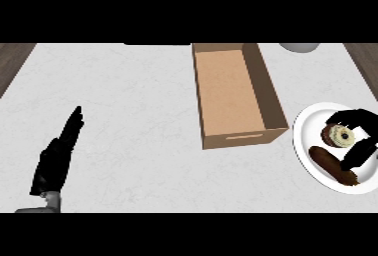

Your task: Pick the cupcake from the plate and place it in the cardboard box

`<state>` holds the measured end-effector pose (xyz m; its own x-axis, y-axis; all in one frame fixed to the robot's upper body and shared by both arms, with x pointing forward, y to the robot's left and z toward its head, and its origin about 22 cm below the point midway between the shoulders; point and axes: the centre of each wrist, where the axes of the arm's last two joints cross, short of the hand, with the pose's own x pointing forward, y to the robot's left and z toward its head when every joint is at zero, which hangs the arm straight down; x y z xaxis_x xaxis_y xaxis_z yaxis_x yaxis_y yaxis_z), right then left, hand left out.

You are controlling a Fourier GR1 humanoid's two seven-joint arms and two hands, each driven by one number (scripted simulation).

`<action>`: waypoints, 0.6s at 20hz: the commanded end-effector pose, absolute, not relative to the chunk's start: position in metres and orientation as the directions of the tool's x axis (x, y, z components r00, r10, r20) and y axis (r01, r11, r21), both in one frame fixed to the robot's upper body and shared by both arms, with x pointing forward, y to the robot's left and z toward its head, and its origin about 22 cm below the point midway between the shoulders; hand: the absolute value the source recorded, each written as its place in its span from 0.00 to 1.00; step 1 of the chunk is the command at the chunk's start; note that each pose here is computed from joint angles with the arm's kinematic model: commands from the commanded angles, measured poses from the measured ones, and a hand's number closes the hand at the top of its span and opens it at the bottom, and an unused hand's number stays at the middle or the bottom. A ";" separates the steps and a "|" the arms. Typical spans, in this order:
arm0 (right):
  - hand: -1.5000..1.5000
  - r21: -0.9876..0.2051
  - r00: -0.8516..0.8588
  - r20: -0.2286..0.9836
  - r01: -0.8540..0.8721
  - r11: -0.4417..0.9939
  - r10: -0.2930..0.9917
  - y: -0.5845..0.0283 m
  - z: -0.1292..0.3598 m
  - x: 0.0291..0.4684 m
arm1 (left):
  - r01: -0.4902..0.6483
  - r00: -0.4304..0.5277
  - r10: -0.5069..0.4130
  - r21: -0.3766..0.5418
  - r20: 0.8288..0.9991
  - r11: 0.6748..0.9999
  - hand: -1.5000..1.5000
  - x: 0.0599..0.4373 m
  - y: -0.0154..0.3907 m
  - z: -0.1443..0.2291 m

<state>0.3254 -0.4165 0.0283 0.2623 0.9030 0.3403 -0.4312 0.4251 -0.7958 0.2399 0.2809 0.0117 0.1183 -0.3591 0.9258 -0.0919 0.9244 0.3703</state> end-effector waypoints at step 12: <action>1.00 -0.951 0.384 0.217 -0.125 0.283 0.898 -0.366 0.022 0.322 | -0.097 0.143 -0.360 0.375 0.922 0.922 0.50 0.233 0.288 0.000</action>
<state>0.3272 -0.3979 0.0306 0.2732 0.9330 0.2341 -0.1969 0.2924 -0.9358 0.2408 0.2879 0.0076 0.1257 -0.3557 0.9261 -0.0961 0.9247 0.3683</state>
